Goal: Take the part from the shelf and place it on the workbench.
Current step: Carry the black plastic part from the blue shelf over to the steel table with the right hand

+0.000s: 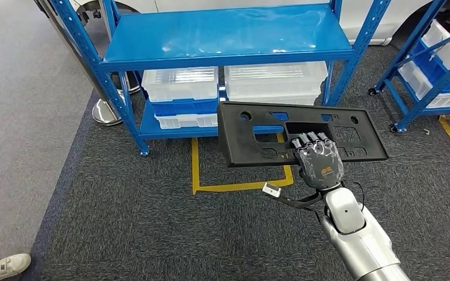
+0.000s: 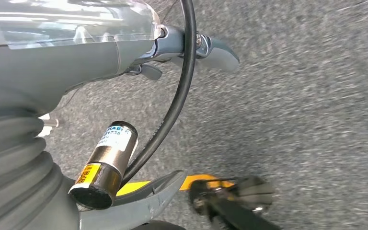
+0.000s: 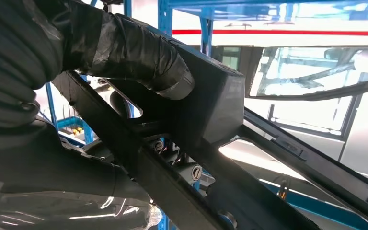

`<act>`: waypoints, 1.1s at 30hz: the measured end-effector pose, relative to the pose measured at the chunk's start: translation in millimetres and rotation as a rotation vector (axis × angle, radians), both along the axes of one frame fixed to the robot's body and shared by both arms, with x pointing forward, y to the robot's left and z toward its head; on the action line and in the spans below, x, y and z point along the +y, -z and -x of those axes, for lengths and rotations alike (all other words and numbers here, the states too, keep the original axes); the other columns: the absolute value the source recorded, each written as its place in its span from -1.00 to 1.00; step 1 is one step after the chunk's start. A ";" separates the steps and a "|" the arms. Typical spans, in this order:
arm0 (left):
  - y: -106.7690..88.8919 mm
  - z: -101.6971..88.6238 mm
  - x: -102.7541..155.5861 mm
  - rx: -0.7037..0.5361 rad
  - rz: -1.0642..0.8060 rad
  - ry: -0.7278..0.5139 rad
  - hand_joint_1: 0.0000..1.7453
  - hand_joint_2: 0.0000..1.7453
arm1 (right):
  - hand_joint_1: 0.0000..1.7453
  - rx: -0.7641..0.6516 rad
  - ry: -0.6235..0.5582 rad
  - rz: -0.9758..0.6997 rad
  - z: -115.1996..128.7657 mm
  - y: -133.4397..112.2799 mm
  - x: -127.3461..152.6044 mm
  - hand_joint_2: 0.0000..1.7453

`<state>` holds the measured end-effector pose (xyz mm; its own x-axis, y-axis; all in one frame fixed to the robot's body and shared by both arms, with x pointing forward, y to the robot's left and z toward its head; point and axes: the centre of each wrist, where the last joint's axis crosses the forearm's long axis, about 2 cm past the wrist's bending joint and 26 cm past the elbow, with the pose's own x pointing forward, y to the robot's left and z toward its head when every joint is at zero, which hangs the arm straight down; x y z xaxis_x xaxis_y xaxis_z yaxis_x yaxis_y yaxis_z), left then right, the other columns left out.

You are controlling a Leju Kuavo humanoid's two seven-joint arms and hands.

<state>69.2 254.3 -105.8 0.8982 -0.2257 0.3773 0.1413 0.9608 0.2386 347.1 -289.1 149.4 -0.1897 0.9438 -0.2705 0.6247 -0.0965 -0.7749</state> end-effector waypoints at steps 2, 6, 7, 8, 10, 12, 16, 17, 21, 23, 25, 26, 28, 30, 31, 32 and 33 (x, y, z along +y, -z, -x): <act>-0.3 -1.9 0.4 -0.004 -0.001 0.001 -1.00 1.00 | 0.98 0.000 0.001 -0.001 0.0 0.0 -0.3 1.00; -0.9 -5.9 1.2 -0.015 -0.004 0.007 -1.00 1.00 | 0.98 -0.004 0.006 -0.004 -0.4 -1.1 -1.3 1.00; -1.0 -6.2 0.7 -0.016 -0.003 0.007 -1.00 1.00 | 0.98 -0.003 0.007 -0.005 -0.1 -0.8 -1.7 1.00; -1.1 -6.7 0.1 -0.016 -0.002 0.008 -1.00 1.00 | 0.98 -0.001 0.007 -0.006 0.4 -0.1 -2.0 1.00; -1.3 -6.9 -1.0 -0.016 0.000 0.008 -1.00 1.00 | 0.98 0.005 0.009 -0.009 1.3 1.2 -3.7 1.00; -1.0 -5.1 -1.4 -0.011 -0.001 0.009 -1.00 1.00 | 0.98 0.010 0.013 -0.012 2.4 2.6 -5.8 1.00; -0.7 -2.5 -3.1 -0.006 0.002 0.014 -1.00 1.00 | 0.98 0.020 0.020 -0.015 5.4 6.4 -7.6 1.00; -0.7 -2.7 -3.3 -0.006 0.002 0.015 -1.00 1.00 | 0.98 0.021 0.021 -0.015 5.5 6.6 -8.0 1.00; -0.8 -2.9 -3.3 -0.006 0.000 0.020 -1.00 1.00 | 0.98 0.009 0.021 -0.019 4.5 3.2 -8.4 1.00; -0.5 -1.5 -3.0 -0.003 -0.001 0.023 -1.00 1.00 | 0.98 0.013 0.024 -0.021 5.7 4.7 -9.1 1.00; -0.1 0.8 -2.7 0.000 -0.001 0.027 -1.00 1.00 | 0.98 0.019 0.025 -0.021 7.4 6.9 -9.4 1.00; 0.0 1.3 -2.6 -0.001 -0.001 0.029 -1.00 1.00 | 0.98 0.020 0.024 -0.022 7.8 7.2 -9.3 1.00; -0.1 0.8 -2.8 -0.009 0.000 0.037 -1.00 1.00 | 0.98 0.020 0.023 -0.023 7.9 7.2 -9.3 1.00; -0.4 -1.0 -2.8 -0.017 0.000 0.041 -1.00 1.00 | 0.98 0.021 0.022 -0.022 8.3 7.6 -9.3 1.00; -0.5 -1.6 -2.8 -0.019 0.000 0.042 -1.00 1.00 | 0.98 0.022 0.023 -0.022 8.5 7.9 -9.4 1.00; -0.6 -2.1 -2.7 -0.020 -0.001 0.042 -1.00 1.00 | 0.98 0.023 0.023 -0.023 8.8 8.1 -9.5 1.00; -0.7 -3.0 -2.3 -0.023 -0.001 0.043 -1.00 1.00 | 0.98 0.022 0.023 -0.024 8.9 8.0 -9.4 1.00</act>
<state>72.2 252.0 -105.1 0.8788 -0.2645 0.3971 0.1770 0.9536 0.2435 338.1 -298.5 141.4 -0.1739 0.9540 -0.2441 0.6055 -0.0919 -0.7905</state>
